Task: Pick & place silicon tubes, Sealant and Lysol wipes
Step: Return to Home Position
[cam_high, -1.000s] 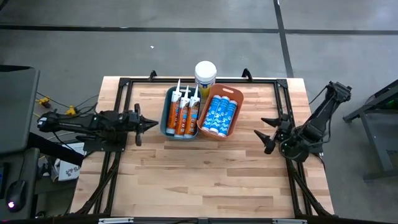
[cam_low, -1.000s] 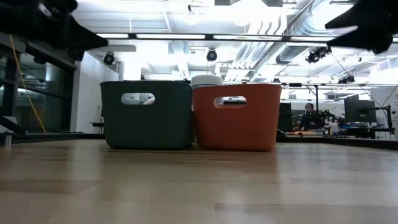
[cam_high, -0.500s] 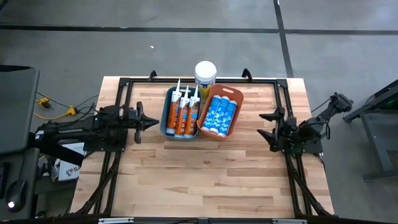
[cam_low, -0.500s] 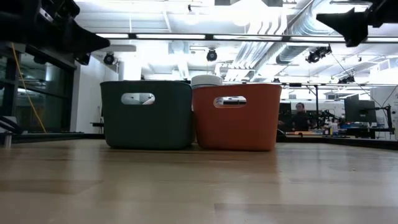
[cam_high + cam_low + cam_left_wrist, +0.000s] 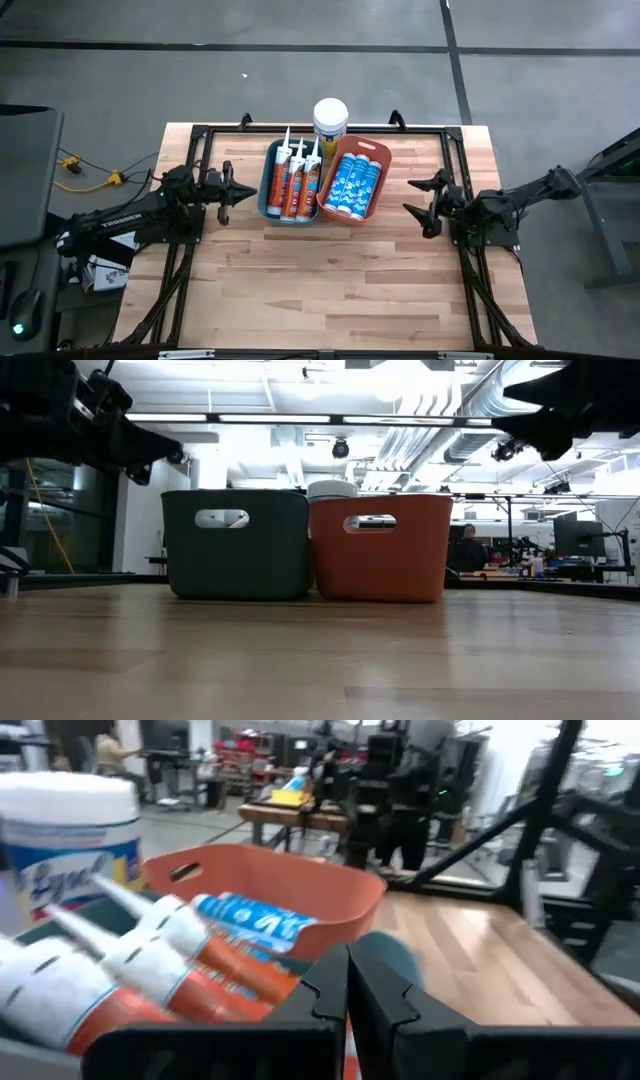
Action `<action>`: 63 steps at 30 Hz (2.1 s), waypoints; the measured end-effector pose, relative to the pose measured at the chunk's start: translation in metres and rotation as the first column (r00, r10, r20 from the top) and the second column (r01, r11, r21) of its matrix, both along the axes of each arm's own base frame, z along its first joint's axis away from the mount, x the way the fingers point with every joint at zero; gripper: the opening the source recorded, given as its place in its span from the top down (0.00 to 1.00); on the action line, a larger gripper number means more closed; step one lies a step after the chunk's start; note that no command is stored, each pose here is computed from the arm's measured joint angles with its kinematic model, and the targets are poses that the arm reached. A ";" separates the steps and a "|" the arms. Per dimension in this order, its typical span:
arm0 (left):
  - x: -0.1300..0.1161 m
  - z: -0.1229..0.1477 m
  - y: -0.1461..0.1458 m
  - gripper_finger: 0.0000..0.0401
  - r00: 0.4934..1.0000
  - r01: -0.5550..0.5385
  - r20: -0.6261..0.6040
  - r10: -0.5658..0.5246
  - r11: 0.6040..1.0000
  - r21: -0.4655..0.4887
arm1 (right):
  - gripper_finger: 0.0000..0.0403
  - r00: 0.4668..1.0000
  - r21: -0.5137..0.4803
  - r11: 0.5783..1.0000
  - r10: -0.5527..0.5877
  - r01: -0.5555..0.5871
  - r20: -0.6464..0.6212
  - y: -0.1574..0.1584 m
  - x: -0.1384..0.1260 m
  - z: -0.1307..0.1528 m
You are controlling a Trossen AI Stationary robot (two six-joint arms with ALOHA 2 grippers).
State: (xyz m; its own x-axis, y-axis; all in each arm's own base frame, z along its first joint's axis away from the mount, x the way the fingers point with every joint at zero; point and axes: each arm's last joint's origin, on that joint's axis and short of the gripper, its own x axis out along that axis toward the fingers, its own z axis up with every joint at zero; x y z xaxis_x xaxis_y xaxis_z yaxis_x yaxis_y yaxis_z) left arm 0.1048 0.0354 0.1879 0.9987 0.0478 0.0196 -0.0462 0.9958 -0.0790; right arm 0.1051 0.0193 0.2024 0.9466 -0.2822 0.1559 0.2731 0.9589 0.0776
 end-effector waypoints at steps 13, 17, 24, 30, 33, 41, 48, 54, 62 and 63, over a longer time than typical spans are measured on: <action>0.000 -0.020 0.003 1.00 0.997 -0.053 -0.059 0.054 0.998 0.016 | 0.18 0.994 0.085 0.996 -0.027 0.036 -0.105 -0.017 0.013 -0.014; 0.000 -0.021 0.002 1.00 0.998 -0.029 -0.061 0.030 0.999 0.013 | 0.18 0.989 0.093 0.994 -0.041 0.054 -0.143 -0.018 0.017 -0.019; 0.000 -0.022 0.002 1.00 0.998 -0.025 -0.064 0.026 1.000 0.014 | 0.18 0.989 0.092 0.995 -0.032 0.045 -0.143 -0.018 0.022 -0.019; 0.000 -0.021 0.002 1.00 0.998 -0.019 -0.056 0.020 1.000 0.018 | 0.18 0.993 0.064 0.996 -0.055 0.062 -0.100 -0.019 0.021 -0.014; 0.000 -0.021 0.001 1.00 0.998 -0.003 -0.055 0.005 0.999 0.033 | 0.18 0.994 0.044 0.997 -0.064 0.068 -0.084 -0.019 0.021 -0.012; 0.000 -0.018 0.001 1.00 1.000 -0.004 -0.026 0.006 0.997 0.072 | 0.18 0.992 0.042 0.992 -0.115 0.117 -0.054 -0.024 0.017 -0.024; 0.000 -0.019 0.001 1.00 0.999 0.004 -0.036 0.000 0.995 0.104 | 0.18 0.995 0.014 0.995 -0.097 0.097 -0.012 -0.024 0.013 -0.019; 0.000 -0.020 -0.001 1.00 0.997 0.075 -0.039 -0.071 0.991 0.115 | 0.18 0.992 0.011 0.994 -0.106 0.107 -0.070 -0.024 0.010 -0.024; 0.000 -0.026 -0.001 1.00 0.993 0.081 -0.096 -0.072 0.993 0.087 | 0.18 0.974 0.032 0.994 -0.100 0.109 -0.205 -0.024 0.007 -0.039; 0.000 -0.028 -0.001 1.00 0.991 0.082 -0.110 -0.073 0.993 0.080 | 0.18 0.969 0.037 0.993 -0.097 0.108 -0.226 -0.024 0.007 -0.041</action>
